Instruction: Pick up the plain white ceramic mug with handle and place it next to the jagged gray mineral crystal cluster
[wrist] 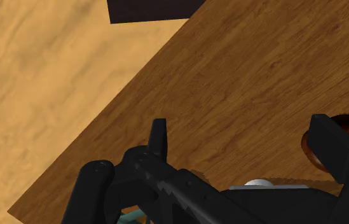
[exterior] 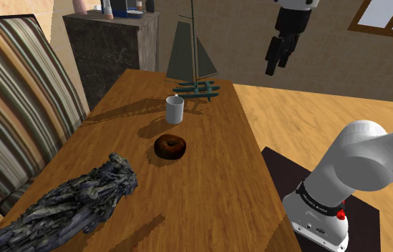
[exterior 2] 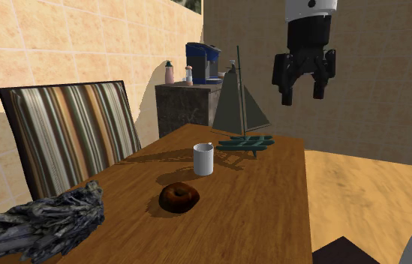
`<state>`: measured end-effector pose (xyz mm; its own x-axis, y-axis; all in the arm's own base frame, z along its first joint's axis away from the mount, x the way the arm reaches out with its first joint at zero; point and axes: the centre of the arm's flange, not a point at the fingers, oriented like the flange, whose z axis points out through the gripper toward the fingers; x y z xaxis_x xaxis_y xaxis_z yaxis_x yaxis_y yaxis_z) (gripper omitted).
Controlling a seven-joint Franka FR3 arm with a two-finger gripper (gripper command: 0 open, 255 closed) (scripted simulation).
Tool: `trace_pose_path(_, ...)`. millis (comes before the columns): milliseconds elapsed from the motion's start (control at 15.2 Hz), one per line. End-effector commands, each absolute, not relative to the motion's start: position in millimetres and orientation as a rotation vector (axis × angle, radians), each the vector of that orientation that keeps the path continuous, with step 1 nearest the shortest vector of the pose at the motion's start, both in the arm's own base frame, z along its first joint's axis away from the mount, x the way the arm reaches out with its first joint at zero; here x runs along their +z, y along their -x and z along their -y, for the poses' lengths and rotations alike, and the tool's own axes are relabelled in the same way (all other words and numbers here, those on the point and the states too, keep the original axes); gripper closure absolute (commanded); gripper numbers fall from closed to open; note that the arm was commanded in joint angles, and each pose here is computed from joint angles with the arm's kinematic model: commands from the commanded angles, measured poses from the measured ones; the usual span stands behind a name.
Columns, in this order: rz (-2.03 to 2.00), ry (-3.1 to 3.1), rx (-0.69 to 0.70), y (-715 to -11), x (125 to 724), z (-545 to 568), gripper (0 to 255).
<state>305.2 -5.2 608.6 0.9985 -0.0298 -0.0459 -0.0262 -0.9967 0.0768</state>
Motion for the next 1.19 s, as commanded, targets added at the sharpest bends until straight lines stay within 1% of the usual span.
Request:
trace_pose_path(0,0.043,-3.064,-0.072,-305.2,608.6,5.2,0)
trace_pose_path(1122,-0.015,-3.093,0.007,-472.6,486.4,-57.4,0)
